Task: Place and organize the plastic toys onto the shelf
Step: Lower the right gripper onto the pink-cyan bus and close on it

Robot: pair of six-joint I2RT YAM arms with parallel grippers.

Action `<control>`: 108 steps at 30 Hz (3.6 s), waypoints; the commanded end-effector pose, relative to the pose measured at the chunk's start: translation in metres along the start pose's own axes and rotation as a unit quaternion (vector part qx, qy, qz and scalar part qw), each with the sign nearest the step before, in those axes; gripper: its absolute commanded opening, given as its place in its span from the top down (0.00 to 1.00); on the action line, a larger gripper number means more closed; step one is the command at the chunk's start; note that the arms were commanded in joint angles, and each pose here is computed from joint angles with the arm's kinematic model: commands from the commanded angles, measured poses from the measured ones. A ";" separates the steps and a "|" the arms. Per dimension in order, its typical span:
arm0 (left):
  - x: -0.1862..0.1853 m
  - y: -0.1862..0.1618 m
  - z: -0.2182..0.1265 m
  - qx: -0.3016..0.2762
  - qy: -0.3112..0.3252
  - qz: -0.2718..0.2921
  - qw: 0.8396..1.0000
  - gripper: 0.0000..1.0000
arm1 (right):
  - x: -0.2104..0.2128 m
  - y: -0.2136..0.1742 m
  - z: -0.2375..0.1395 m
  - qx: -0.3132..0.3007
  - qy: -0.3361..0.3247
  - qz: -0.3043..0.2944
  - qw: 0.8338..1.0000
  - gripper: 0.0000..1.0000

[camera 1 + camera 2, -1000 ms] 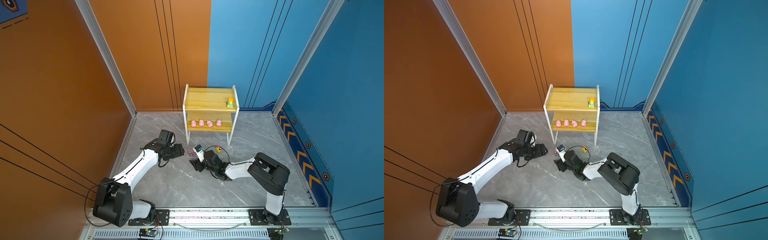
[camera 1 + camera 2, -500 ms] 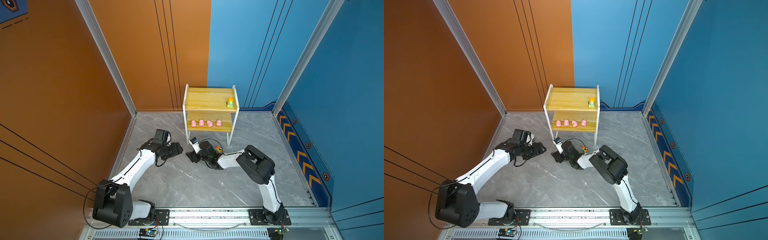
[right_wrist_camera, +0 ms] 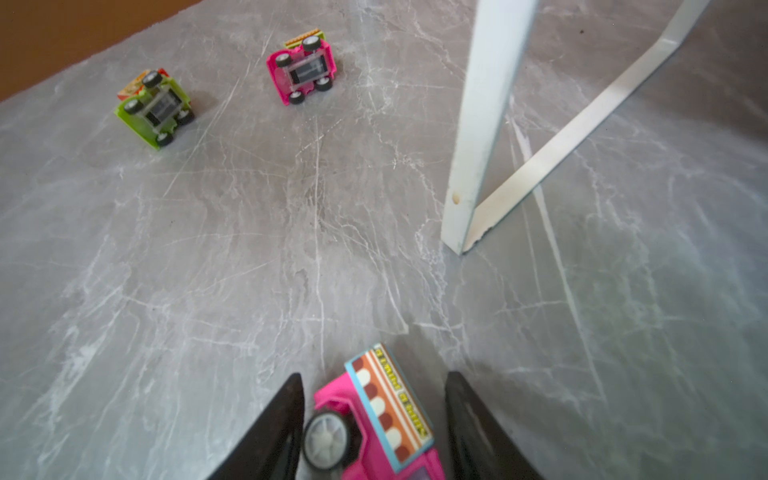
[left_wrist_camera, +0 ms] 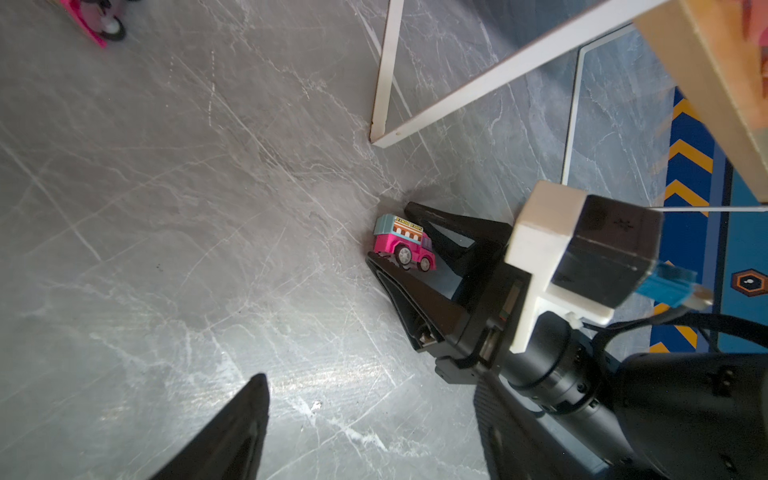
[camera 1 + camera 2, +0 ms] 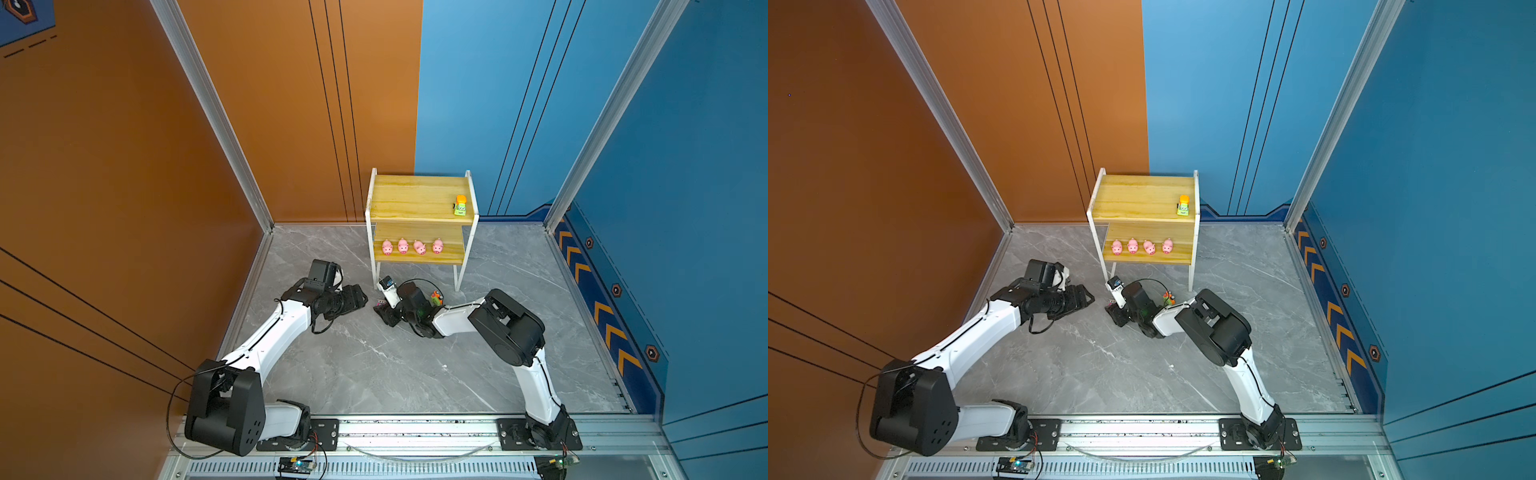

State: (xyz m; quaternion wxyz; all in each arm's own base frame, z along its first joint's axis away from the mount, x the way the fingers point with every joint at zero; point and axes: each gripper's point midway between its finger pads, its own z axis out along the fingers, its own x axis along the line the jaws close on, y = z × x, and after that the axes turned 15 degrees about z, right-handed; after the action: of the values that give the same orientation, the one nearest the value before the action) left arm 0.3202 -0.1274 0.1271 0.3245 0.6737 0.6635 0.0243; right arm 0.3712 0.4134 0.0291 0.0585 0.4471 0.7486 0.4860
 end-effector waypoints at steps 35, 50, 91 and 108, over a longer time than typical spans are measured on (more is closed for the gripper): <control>0.019 0.011 -0.022 -0.052 0.009 -0.013 0.999 0.22 | 0.020 -0.090 -0.031 0.113 -0.334 -0.246 0.903 0.33; 0.030 0.020 -0.031 -0.070 0.015 -0.039 0.997 0.22 | 0.065 -0.032 -0.080 0.021 -0.096 -0.024 0.995 0.32; 0.014 0.014 -0.021 -0.058 -0.012 -0.023 0.998 0.22 | -0.023 -0.060 -0.064 -0.038 -0.046 0.173 0.983 0.45; 0.012 0.014 -0.023 -0.062 -0.014 -0.020 0.998 0.22 | 0.011 -0.068 -0.068 -0.053 -0.089 0.062 0.993 0.48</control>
State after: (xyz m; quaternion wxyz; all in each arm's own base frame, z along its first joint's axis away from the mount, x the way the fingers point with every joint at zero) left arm 0.3279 -0.0995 0.1453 0.3661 0.6372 0.6755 0.0612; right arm 0.2845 0.3830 0.0351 0.0797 0.5233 0.6679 0.5232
